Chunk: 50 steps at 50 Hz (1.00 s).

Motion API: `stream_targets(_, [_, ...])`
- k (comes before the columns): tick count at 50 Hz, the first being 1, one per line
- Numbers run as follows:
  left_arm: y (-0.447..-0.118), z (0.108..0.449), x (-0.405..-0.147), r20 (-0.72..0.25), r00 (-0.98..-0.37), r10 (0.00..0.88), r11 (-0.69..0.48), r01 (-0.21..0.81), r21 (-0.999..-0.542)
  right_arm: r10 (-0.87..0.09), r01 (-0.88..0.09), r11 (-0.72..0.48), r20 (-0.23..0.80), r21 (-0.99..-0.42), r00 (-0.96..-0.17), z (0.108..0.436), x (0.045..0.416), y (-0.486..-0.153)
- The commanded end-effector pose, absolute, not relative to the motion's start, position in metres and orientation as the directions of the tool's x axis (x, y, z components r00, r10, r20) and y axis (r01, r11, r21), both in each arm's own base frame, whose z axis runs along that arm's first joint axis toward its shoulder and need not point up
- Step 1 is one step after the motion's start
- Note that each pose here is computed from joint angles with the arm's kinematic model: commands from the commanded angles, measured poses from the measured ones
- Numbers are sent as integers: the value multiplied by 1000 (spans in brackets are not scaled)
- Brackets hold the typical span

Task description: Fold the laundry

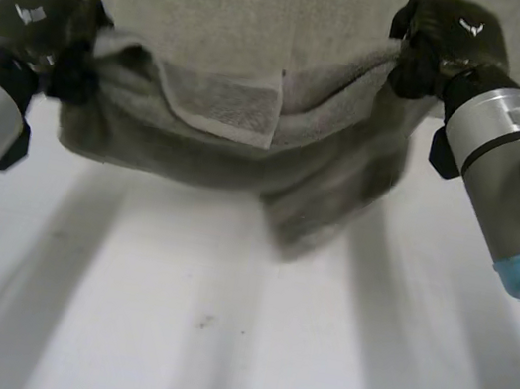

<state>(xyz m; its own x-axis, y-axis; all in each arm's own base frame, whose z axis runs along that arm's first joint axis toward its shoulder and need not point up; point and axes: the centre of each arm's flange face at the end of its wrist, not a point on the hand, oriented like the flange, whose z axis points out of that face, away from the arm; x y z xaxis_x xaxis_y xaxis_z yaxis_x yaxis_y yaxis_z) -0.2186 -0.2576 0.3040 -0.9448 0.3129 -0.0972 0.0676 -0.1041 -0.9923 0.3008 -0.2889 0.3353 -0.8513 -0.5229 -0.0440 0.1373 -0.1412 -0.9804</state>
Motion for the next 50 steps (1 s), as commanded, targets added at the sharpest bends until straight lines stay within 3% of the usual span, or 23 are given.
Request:
stream_targets(1, [-279, 208, -224, -87, -940, 331, 127, 136, -983, -632, 29, -114, 50, -993, -773, 312, 322, -244])
stream_targets(2, [-279, 188, -225, -86, -936, 340, 177, 154, -972, -656, -58, -99, 109, -993, -746, 291, 330, -232])
stream_targets(3, [-279, 188, -225, -86, -936, 340, 178, 154, -972, -657, -59, -99, 110, -993, -746, 291, 330, -232])
stream_targets(5, [-275, 156, -225, -84, -932, 352, 269, 186, -945, -698, -274, -75, 247, -959, -672, 242, 339, -214])
stream_targets(6, [-275, 156, -225, -84, -932, 352, 269, 187, -945, -698, -275, -75, 247, -959, -672, 242, 339, -214])
stream_targets(8, [-273, 147, -224, -86, -931, 356, 292, 198, -936, -704, -432, -53, 341, -900, -623, 207, 332, -207])
stream_targets(12, [-273, 146, -220, -89, -934, 346, 306, 202, -930, -701, -484, -12, 353, -875, -620, 189, 326, -204])
stream_targets(22, [-258, 201, -218, -96, -934, 343, 200, 172, -965, -680, -440, -10, 328, -898, -656, 202, 324, -205])
stream_targets(29, [-217, 266, -222, -91, -923, 375, 50, 118, -992, -674, -409, 8, 298, -912, -676, 208, 322, -203])
stream_targets(34, [-193, 288, -230, -67, -904, 422, -10, 69, -998, -670, -407, 15, 293, -913, -682, 207, 321, -202])
stream_targets(38, [-179, 288, -242, 5, -880, 475, 25, 8, -1000, -663, -367, 3, 273, -930, -697, 221, 319, -200])
stream_targets(40, [-178, 274, -255, 96, -858, 504, 124, -38, -992, -658, -352, -13, 273, -936, -702, 230, 318, -198])
stream_targets(41, [-178, 274, -255, 96, -858, 505, 124, -38, -992, -658, -351, -13, 273, -936, -702, 230, 318, -198])
stream_targets(46, [-191, 231, -285, 263, -835, 484, 379, -71, -923, -643, -309, -75, 283, -948, -712, 258, 313, -190])
stream_targets(50, [-204, 213, -299, 314, -836, 449, 473, -76, -878, -642, -293, -97, 285, -951, -712, 267, 311, -182])
